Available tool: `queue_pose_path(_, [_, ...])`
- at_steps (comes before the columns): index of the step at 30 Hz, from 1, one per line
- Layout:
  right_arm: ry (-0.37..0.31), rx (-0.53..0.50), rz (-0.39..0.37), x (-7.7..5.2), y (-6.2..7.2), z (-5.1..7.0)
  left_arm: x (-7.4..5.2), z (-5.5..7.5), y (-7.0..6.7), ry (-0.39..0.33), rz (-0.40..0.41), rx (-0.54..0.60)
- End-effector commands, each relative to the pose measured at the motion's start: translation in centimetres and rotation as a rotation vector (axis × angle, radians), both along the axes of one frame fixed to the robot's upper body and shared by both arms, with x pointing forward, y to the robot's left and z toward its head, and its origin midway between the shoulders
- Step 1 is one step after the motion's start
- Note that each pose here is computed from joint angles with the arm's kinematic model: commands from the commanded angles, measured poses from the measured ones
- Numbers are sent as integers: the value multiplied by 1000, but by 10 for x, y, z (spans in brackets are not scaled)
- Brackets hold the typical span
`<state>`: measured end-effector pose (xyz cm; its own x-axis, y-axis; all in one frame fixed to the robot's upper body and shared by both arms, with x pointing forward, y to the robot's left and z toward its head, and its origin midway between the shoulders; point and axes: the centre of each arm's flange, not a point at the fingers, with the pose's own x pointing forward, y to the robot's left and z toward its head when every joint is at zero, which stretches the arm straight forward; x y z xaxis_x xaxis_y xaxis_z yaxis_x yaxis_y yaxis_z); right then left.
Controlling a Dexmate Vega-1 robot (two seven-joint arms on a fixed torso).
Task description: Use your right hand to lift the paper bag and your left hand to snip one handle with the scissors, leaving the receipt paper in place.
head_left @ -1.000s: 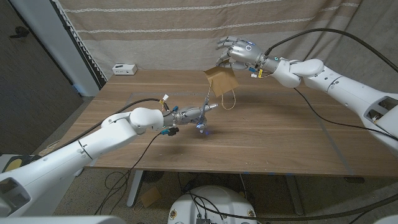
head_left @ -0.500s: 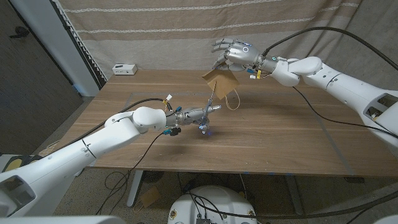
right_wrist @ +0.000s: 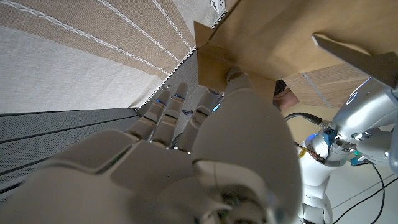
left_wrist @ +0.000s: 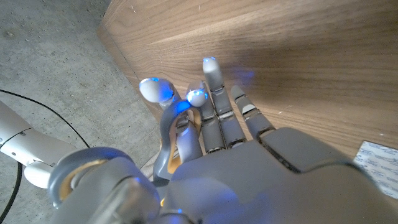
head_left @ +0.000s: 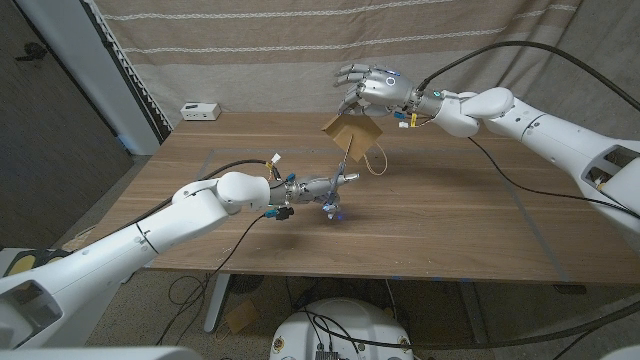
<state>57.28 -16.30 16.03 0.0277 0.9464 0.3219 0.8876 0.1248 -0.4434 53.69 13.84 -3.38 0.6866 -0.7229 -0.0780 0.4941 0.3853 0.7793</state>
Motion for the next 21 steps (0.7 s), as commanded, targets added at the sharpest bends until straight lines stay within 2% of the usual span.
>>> queue_pose_path(1, [3,-24,14,-4,3,-6,2,1,0,-6,-2,-17])
queue_pose_path(5, [8,-30,6,-4,4,-6,2,1,-1,-8,-11,-34])
queue_pose_path(8, [13,-32,5,-3,4,-8,2,0,0,17,-20,-62])
queue_pose_path(21, [11,-42,-18,0,7,-9,2,-4,-1,14,-26,-69])
